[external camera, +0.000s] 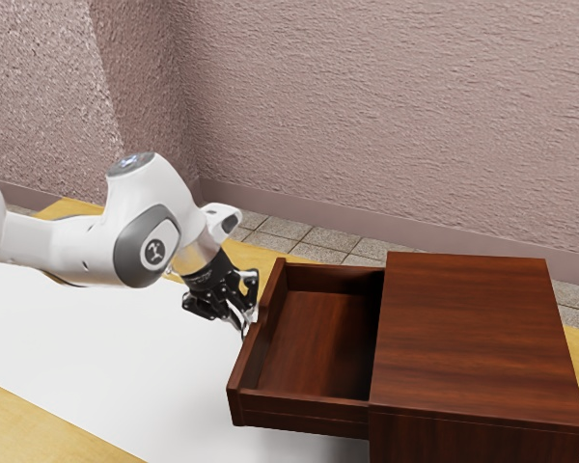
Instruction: Pull the drawer handle with one arm to open the drawer
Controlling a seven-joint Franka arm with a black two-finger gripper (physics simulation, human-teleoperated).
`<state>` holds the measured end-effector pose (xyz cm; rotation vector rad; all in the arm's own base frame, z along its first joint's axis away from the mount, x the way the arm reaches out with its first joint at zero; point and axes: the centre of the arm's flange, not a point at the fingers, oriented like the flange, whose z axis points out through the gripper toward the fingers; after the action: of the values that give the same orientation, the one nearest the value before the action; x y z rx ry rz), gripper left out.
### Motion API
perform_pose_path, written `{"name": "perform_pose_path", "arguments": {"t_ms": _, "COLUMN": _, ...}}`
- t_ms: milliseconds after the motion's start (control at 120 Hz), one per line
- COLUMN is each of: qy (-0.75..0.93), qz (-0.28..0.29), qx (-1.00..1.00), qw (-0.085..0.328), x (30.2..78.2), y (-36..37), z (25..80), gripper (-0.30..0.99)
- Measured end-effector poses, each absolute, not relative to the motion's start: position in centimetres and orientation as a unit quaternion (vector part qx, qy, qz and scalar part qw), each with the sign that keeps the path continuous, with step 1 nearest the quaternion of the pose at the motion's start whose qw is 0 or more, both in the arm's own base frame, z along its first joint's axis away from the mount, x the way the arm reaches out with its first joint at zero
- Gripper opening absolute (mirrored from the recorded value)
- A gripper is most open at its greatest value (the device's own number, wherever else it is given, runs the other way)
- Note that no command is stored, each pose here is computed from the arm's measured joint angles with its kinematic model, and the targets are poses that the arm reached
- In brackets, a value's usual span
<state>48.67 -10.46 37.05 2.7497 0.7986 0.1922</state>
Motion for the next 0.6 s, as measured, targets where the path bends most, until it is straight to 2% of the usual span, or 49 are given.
{"name": "perform_pose_path", "arguments": {"t_ms": 192, "qy": 0.275, "qz": 0.078, "qx": 0.949, "qw": 0.135, "x": 48.5, "y": -10.1, "z": 38.3, "gripper": 0.11}}
{"name": "perform_pose_path", "arguments": {"t_ms": 317, "qy": 0.280, "qz": 0.109, "qx": 0.944, "qw": 0.135, "x": 48.0, "y": -8.9, "z": 42.1, "gripper": 0.15}}
{"name": "perform_pose_path", "arguments": {"t_ms": 408, "qy": 0.277, "qz": 0.159, "qx": 0.937, "qw": 0.137, "x": 46.4, "y": -8.2, "z": 49.1, "gripper": 0.32}}
{"name": "perform_pose_path", "arguments": {"t_ms": 492, "qy": 0.268, "qz": 0.198, "qx": 0.933, "qw": 0.133, "x": 45.3, "y": -6.5, "z": 58.2, "gripper": 0.44}}
{"name": "perform_pose_path", "arguments": {"t_ms": 600, "qy": 0.261, "qz": 0.192, "qx": 0.940, "qw": 0.112, "x": 43.9, "y": -4.6, "z": 65.6, "gripper": 0.54}}
